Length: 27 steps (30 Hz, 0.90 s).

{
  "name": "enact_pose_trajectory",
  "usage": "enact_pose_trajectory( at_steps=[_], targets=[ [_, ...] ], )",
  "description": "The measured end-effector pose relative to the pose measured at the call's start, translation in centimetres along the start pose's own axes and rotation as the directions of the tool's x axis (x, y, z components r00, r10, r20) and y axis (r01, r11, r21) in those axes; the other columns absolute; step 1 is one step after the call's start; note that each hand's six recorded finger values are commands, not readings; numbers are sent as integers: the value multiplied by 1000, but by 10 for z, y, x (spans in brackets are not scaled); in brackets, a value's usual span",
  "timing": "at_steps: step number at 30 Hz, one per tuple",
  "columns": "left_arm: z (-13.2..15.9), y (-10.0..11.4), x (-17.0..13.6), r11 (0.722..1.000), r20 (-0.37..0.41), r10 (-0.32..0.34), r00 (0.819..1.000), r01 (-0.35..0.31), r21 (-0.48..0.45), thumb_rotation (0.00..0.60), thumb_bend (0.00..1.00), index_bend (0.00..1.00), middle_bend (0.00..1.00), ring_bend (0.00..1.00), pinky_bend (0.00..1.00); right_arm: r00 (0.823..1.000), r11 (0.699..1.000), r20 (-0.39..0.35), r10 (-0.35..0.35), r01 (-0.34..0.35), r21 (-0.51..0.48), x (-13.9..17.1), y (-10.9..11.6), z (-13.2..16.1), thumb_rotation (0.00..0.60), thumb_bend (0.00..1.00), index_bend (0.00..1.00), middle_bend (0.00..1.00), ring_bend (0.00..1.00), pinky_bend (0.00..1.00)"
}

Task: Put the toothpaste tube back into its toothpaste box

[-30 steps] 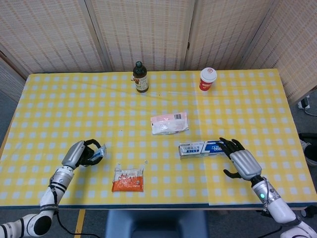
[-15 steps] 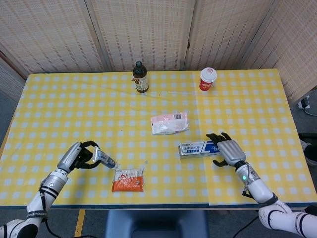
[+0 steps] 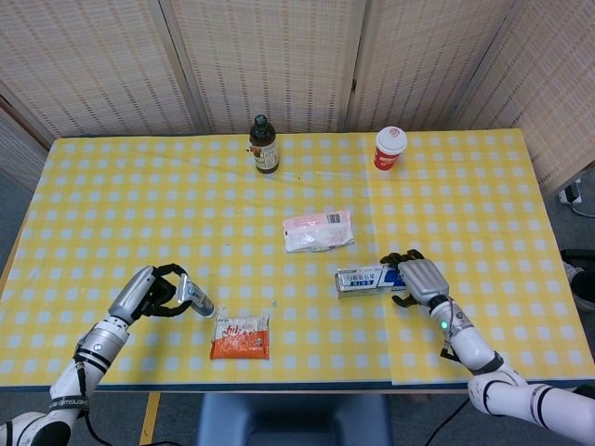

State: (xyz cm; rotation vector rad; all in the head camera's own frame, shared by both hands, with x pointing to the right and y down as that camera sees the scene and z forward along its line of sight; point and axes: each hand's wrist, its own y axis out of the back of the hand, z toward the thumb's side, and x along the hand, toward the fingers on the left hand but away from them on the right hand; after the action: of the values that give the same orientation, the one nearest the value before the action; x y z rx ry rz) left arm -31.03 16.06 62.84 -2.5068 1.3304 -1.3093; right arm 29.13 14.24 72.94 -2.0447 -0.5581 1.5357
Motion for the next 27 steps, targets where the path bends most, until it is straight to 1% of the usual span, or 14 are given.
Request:
enact_pose_trajectory(
  at_steps=[1,4,9,11,16,19,22,25,27],
  targets=[
    [0,0,0,1000,0,0,1000,0,0,600,803,847,1000,1000,1000,1000,1000,1,-1,1,2,0,-1,0,600,324,304,256,253,158],
    [-1,0,0,1000,-4,-3,1000,3,2,600,803,847,1000,1000,1000,1000,1000,6,-11,11,9,-2,-2,-1,600,324,393,309,299,216],
    [-2,1,1,1000,-9,-1,1000,1,-5,600,803,847,1000,1000,1000,999,999,12,-50,50,11,-4,-1,1,600,324,496,386,370,315],
    [-2,2,1,1000,-9,2,1000,-2,-13,600,803,847,1000,1000,1000,998,998,14,-68,68,8,-4,0,2,600,324,514,399,384,337],
    [2,7,1,999,-5,3,1000,-4,-43,600,803,847,1000,1000,1000,997,997,6,-79,79,-23,-2,1,6,600,324,519,403,388,340],
    [9,13,0,999,6,5,1000,-4,-54,600,803,847,1000,1000,1000,996,994,-5,-85,84,-66,1,4,10,600,324,519,403,387,340],
    [20,18,-1,998,27,11,1000,-9,-63,600,803,847,1000,1000,1000,996,986,-15,-93,90,-138,4,7,13,600,324,520,402,387,340],
    [34,24,-2,997,53,19,998,-15,-78,600,802,847,1000,1000,1000,993,967,-27,-116,107,-232,6,12,17,600,324,519,401,390,340],
    [44,29,-1,995,69,26,997,-20,-96,600,801,847,1000,1000,1000,990,946,-38,-136,118,-301,7,16,21,600,324,519,398,392,340]
  ],
)
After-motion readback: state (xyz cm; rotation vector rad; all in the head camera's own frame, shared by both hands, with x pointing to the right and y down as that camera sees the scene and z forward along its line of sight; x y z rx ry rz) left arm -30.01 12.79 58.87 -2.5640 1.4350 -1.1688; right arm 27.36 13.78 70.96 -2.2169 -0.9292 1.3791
